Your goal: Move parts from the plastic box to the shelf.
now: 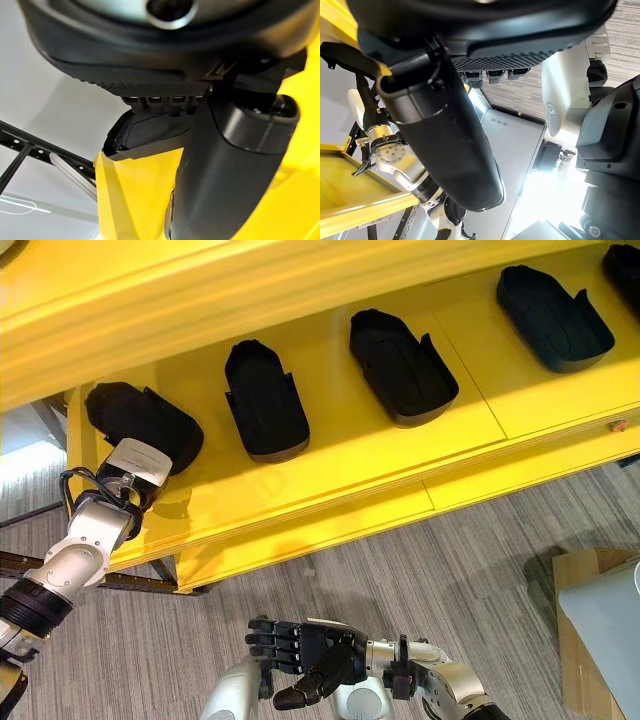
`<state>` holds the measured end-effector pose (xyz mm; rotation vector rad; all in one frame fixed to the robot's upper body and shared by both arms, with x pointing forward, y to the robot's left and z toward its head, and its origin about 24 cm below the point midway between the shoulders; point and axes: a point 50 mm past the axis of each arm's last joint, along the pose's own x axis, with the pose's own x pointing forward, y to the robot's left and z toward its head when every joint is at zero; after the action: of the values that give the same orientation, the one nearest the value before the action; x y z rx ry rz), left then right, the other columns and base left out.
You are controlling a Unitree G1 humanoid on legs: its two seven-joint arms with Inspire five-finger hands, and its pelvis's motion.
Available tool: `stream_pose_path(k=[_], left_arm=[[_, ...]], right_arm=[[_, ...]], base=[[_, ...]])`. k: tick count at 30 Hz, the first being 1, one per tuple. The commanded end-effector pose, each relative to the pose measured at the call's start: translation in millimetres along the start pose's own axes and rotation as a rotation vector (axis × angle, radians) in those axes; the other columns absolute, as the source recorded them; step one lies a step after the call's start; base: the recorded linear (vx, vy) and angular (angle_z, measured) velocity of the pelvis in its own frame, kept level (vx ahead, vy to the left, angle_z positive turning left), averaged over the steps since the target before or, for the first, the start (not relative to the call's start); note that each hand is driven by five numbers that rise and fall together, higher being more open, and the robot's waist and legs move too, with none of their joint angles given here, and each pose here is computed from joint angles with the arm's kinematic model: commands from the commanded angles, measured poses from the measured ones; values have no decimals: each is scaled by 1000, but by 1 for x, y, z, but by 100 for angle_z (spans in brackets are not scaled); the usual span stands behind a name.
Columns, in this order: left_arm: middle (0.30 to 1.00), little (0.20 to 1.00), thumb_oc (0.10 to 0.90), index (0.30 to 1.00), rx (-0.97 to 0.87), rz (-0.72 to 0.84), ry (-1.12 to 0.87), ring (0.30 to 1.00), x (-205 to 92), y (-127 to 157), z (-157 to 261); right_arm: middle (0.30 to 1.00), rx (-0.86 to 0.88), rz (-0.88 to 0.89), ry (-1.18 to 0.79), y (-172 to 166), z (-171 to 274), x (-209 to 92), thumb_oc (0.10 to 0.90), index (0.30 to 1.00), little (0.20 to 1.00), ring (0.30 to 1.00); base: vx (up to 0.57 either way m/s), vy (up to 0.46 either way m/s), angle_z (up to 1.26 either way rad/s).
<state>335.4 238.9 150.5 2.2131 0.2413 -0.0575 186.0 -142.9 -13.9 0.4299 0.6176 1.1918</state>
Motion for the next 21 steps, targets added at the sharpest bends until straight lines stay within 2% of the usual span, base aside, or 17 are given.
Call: stream_pose_path(k=[1, 4, 13, 14, 17, 21], left_arm=[[1000, 1000, 900, 1000, -48, 215, 196, 1000, -4, 30, -43], [1000, 1000, 900, 1000, -182, 284, 241, 1000, -2, 26, -49], [1000, 1000, 900, 1000, -387, 382, 260, 1000, 4, 24, -43], [1000, 1000, 900, 1000, -497, 403, 303, 1000, 7, 21, -43], [1000, 1000, 900, 1000, -615, 424, 298, 1000, 11, 17, -37], [1000, 1000, 900, 1000, -629, 424, 262, 1000, 14, 23, -29]], right_arm=[[1000, -15, 187, -92, 25, 7, 17, 900, 1000, 1000, 1000], [1000, -14, 192, -92, 26, 5, 19, 900, 1000, 1000, 1000], [1000, -11, 210, -98, 28, 5, 22, 900, 1000, 1000, 1000], [1000, -8, 218, -102, 29, 5, 23, 900, 1000, 1000, 1000], [1000, -7, 224, -109, 32, 4, 26, 900, 1000, 1000, 1000], [1000, -13, 233, -114, 33, 6, 28, 900, 1000, 1000, 1000]], base=[[0, 0, 0], [0, 0, 0], [-1, -5, 0], [-12, -52, 1], [-20, -49, 0], [-27, -26, -1]])
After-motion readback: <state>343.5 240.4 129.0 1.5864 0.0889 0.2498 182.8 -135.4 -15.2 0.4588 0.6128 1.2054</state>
